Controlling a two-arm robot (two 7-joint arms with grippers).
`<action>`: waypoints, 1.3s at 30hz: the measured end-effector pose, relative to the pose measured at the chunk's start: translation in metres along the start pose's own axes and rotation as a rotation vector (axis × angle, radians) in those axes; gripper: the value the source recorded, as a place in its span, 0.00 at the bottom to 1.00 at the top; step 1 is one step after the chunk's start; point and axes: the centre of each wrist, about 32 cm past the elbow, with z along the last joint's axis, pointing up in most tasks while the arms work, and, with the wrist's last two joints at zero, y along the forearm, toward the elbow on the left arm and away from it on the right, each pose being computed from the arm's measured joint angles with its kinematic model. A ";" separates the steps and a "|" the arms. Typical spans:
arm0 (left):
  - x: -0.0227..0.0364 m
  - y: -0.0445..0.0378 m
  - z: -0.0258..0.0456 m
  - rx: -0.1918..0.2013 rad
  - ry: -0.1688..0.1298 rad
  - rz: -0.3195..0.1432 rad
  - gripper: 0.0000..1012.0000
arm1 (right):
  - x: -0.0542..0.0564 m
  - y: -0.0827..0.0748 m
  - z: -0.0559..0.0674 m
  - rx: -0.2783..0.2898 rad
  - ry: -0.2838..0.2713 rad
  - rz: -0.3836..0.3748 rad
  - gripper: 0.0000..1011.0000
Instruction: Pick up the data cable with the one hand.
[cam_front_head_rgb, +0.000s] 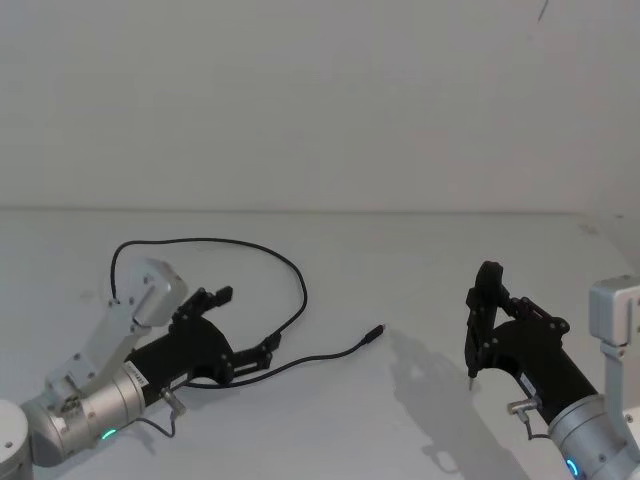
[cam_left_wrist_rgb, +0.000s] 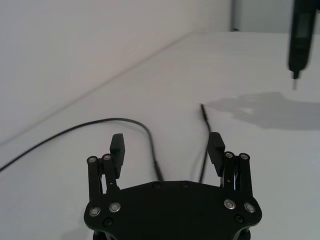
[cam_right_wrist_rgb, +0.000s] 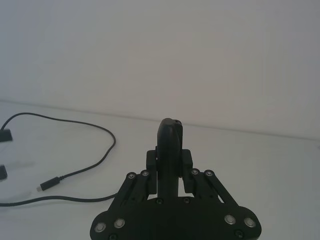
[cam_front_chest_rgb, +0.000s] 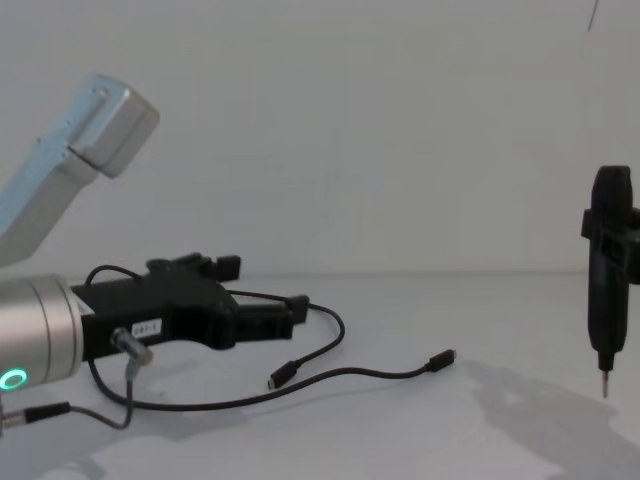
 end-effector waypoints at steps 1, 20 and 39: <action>0.0010 -0.0008 -0.0008 0.002 0.003 -0.012 0.99 | 0.000 0.000 0.000 0.000 0.000 0.000 0.28; 0.0289 -0.0408 -0.0173 0.060 0.037 -0.292 0.99 | 0.000 0.000 0.000 0.000 0.000 0.000 0.28; 0.0376 -0.0630 -0.0163 0.106 -0.004 -0.349 0.99 | 0.000 0.000 0.000 0.000 0.000 0.000 0.28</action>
